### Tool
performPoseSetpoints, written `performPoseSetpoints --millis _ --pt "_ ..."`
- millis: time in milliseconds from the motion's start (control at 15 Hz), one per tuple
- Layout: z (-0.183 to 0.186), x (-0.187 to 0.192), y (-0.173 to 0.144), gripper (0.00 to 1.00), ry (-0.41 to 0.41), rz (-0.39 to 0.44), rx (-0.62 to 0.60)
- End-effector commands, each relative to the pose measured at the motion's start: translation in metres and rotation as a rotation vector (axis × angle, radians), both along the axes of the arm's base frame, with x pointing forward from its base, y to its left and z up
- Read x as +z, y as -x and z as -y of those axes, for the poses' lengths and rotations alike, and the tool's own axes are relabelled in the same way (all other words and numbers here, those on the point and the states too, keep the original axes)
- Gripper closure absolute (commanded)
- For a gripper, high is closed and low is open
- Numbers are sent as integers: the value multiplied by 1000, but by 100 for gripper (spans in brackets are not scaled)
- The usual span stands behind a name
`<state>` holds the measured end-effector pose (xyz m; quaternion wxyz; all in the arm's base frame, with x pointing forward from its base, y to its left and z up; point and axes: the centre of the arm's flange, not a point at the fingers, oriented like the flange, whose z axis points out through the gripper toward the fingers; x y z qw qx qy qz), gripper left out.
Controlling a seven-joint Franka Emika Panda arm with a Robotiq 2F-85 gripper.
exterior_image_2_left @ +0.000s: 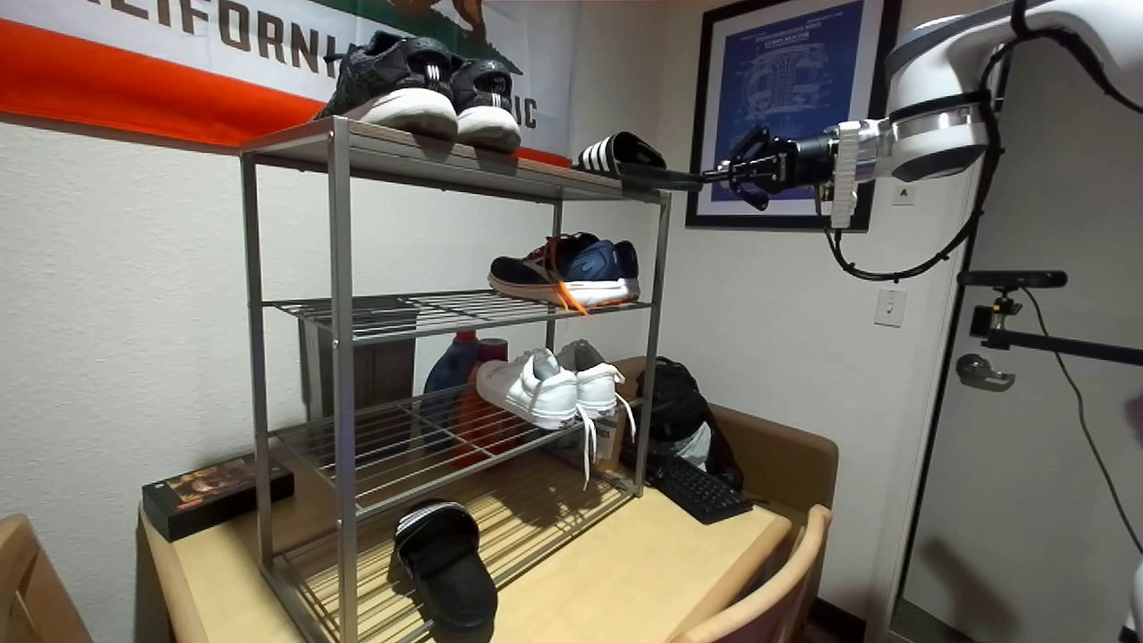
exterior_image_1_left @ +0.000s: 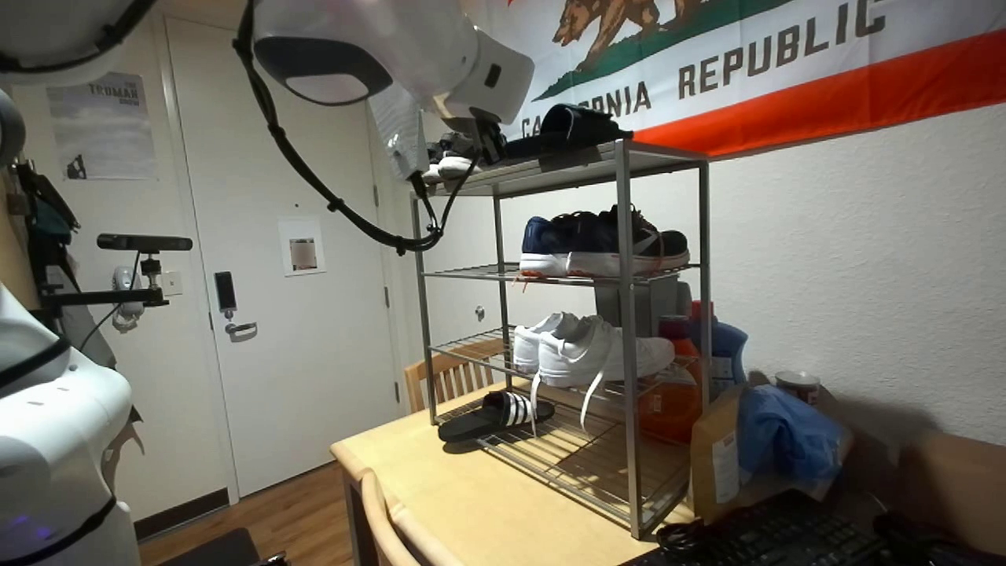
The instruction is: Remove the right slide sandal from the bottom shelf and place it on the topmost shelf of the shoe rack
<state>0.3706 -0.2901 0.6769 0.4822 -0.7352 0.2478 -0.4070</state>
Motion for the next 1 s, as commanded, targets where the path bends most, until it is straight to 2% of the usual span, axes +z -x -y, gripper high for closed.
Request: performPoseSetpoints --millis 0,467,933 --pt "8 15 -11 100 -42 29 41" --pt "-1 41 -40 100 -24 30 82" --pt "-13 48 -88 100 2 -33 116"
